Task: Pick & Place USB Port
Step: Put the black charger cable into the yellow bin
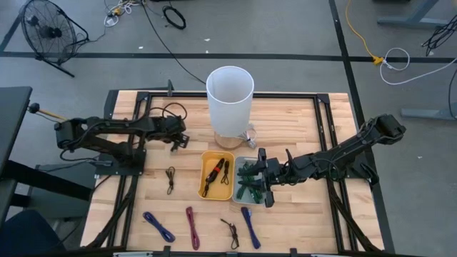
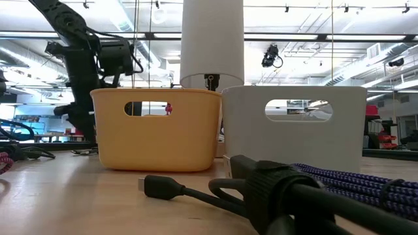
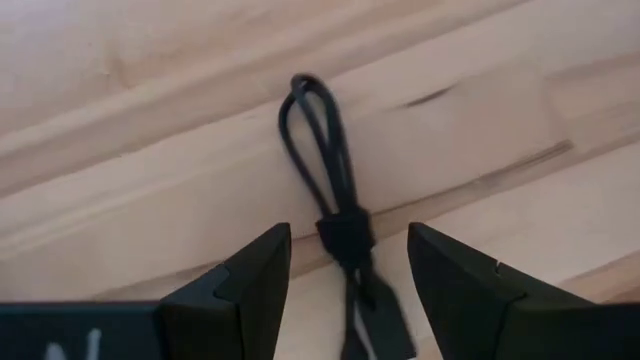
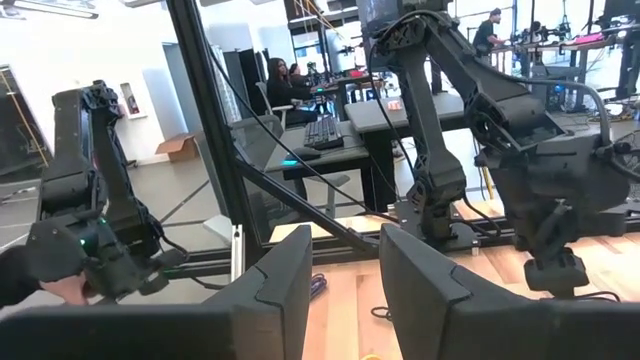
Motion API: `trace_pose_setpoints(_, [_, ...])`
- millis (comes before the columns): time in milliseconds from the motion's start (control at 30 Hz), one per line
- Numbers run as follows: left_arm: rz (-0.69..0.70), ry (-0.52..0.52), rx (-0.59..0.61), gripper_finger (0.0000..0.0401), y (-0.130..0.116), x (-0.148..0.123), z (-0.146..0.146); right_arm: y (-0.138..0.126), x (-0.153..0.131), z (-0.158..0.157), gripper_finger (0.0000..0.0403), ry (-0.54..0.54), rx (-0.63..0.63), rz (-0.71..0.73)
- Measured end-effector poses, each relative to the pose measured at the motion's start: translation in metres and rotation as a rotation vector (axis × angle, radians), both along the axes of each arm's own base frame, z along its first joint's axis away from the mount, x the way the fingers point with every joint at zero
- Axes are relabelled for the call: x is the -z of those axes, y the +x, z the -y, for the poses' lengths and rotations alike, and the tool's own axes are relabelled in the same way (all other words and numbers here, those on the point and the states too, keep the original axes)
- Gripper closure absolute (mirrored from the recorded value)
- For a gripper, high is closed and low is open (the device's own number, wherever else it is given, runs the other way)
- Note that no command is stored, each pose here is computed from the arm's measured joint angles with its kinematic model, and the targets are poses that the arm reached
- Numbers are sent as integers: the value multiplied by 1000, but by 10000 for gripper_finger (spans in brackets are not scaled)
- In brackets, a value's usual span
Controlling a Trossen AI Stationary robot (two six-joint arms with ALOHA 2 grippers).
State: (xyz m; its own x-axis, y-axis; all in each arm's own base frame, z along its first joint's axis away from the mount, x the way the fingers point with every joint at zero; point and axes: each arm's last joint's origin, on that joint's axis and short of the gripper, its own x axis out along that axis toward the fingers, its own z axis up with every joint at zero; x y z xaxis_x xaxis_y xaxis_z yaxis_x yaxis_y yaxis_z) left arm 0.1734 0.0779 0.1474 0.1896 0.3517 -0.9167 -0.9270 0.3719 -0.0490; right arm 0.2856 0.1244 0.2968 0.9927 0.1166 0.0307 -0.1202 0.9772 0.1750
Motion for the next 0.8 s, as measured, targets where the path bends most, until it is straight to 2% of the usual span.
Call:
trace_pose_setpoints(267, [26, 13, -1, 193, -3, 10, 1, 0, 0, 0, 285, 1, 0, 0])
trace_pose_setpoints(400, [50, 4, 5, 212, -4, 15, 2, 0, 0, 0, 285, 1, 0, 0])
trace_pose_setpoints(533, [42, -9, 8, 255, -6, 17, 3, 0, 0, 0, 285, 1, 0, 0])
trace_pose_setpoints(600, [52, -27, 15, 293, -6, 17, 3, 0, 0, 0, 285, 1, 0, 0])
trace_pose_setpoints(700, [62, -34, 39, 371, -5, 16, 2, 0, 0, 0, 285, 1, 0, 0])
trace_pose_setpoints(800, [71, -50, 42, 384, -5, 16, 2, 0, 0, 0, 285, 1, 0, 0])
